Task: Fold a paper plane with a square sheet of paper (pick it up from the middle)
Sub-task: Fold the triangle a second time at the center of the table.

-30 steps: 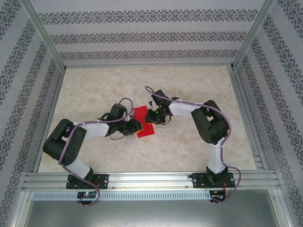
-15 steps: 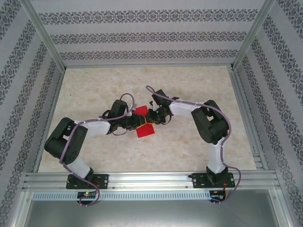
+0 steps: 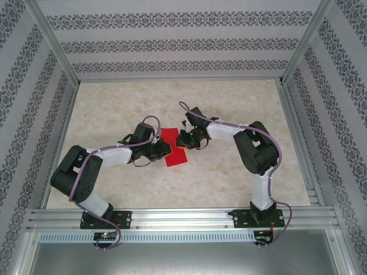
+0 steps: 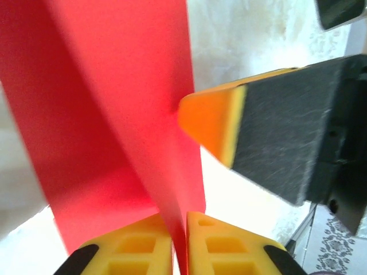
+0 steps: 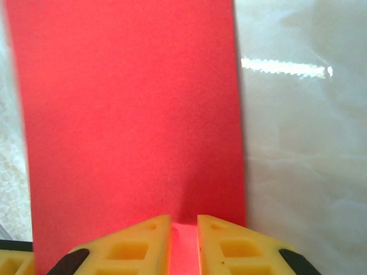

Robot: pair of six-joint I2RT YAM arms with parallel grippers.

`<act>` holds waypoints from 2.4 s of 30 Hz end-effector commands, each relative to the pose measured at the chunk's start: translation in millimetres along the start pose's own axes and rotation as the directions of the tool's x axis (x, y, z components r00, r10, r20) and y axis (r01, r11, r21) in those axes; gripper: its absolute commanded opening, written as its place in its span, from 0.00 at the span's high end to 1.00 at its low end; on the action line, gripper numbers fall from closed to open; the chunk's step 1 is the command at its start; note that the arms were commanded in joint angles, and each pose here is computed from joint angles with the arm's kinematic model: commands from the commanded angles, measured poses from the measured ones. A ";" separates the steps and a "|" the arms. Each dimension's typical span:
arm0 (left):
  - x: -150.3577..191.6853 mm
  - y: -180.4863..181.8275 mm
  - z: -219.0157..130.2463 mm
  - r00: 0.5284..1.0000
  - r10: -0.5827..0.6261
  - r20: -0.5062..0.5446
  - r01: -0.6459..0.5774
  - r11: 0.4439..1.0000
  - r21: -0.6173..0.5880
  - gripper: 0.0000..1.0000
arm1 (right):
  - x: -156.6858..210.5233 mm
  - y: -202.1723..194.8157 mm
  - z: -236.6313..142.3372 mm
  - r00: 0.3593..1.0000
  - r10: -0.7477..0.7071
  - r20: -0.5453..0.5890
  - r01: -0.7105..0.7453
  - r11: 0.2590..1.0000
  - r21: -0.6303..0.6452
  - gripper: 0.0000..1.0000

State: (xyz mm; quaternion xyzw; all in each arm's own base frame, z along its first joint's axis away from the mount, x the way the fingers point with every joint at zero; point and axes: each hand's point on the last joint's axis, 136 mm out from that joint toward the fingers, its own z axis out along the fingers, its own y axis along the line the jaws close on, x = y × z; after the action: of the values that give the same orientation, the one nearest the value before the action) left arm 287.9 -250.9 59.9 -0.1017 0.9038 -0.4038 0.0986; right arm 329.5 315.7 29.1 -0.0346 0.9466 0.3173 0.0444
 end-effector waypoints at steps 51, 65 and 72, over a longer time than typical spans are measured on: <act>-52.4 -49.9 -78.3 0.882 0.456 -0.119 -0.470 0.833 -0.292 0.97 | -40.5 -26.2 -86.8 0.945 0.007 0.327 -0.064 0.984 0.165 0.73; -22.7 12.3 -29.5 0.960 0.249 -0.128 -0.276 0.920 -0.280 0.97 | -31.7 29.4 -53.6 0.972 -0.059 0.226 0.080 0.993 -0.086 0.76; -21.2 27.8 -22.9 0.973 0.201 -0.111 -0.226 0.923 -0.311 0.96 | -19.3 50.7 -18.4 0.988 -0.079 0.133 0.099 0.984 -0.148 0.82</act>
State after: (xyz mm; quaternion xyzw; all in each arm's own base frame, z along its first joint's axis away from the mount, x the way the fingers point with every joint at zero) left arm 283.0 -210.8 55.9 0.0190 0.9685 -0.2405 0.0612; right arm 342.4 320.9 64.4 -0.0387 0.9281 0.3507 0.1191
